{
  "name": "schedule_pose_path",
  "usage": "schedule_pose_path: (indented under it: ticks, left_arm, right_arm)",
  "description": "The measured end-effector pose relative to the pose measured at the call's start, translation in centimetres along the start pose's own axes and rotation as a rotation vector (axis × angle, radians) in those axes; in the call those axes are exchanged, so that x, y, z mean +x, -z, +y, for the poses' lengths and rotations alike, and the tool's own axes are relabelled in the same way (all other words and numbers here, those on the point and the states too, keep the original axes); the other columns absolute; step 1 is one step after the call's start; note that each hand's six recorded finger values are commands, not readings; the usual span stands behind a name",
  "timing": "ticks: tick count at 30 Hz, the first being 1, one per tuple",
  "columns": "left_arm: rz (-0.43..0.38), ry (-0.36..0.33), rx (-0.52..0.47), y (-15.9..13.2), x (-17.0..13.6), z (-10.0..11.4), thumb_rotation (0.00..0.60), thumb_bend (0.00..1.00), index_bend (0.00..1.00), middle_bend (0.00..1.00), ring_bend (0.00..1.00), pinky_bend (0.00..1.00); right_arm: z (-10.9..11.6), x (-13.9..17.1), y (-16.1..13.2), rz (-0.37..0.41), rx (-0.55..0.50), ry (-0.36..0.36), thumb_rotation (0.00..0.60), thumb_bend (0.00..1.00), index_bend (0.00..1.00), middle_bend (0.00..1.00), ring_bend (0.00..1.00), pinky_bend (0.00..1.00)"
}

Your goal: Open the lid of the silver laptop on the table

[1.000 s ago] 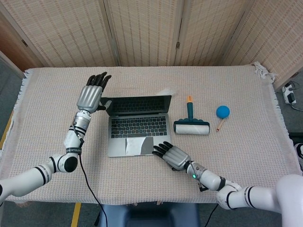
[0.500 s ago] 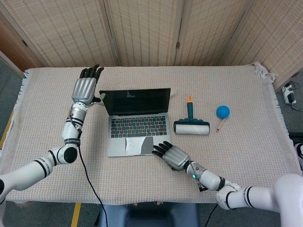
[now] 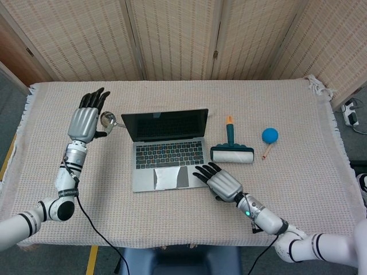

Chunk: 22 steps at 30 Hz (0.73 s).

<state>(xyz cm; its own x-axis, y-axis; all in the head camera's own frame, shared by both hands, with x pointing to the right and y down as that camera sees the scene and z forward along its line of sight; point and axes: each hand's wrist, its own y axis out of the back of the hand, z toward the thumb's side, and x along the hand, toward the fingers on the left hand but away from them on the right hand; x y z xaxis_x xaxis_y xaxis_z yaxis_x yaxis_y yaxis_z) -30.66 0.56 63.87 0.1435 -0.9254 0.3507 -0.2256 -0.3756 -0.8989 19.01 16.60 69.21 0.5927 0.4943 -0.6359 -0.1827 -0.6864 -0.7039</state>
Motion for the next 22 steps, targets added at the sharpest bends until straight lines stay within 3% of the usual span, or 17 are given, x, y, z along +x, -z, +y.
schedule_pose_path:
  ticks: [4, 9, 14, 22]
  left_arm:
    - [0.044, 0.002, 0.008, 2.9, -4.1, -0.5, 0.6, 0.37, 0.02, 0.05, 0.0, 0.0]
    - [0.108, 0.009, 0.036, 6.5, -9.6, -0.8, 0.6, 0.37, 0.04, 0.05, 0.0, 0.0]
    - [0.167, 0.0, 0.059, 9.3, -15.3, -0.7, 0.6, 0.37, 0.07, 0.06, 0.0, 0.0]
    - [0.203, -0.037, 0.098, 10.5, -22.3, 0.2, 0.6, 0.37, 0.07, 0.07, 0.0, 0.0]
  right_arm:
    - [1.7, 2.9, 2.9, -0.087, 0.002, 0.068, 0.6, 0.78, 0.0, 0.06, 0.09, 0.0]
    - [2.9, 8.3, 7.0, -0.241, -0.008, 0.145, 0.6, 0.61, 0.0, 0.07, 0.11, 0.0]
    - [3.2, 14.1, 9.9, -0.39, -0.042, 0.223, 0.6, 0.6, 0.0, 0.07, 0.11, 0.0]
    - [3.0, 21.4, 11.3, -0.531, -0.074, 0.346, 0.6, 0.6, 0.0, 0.07, 0.11, 0.0]
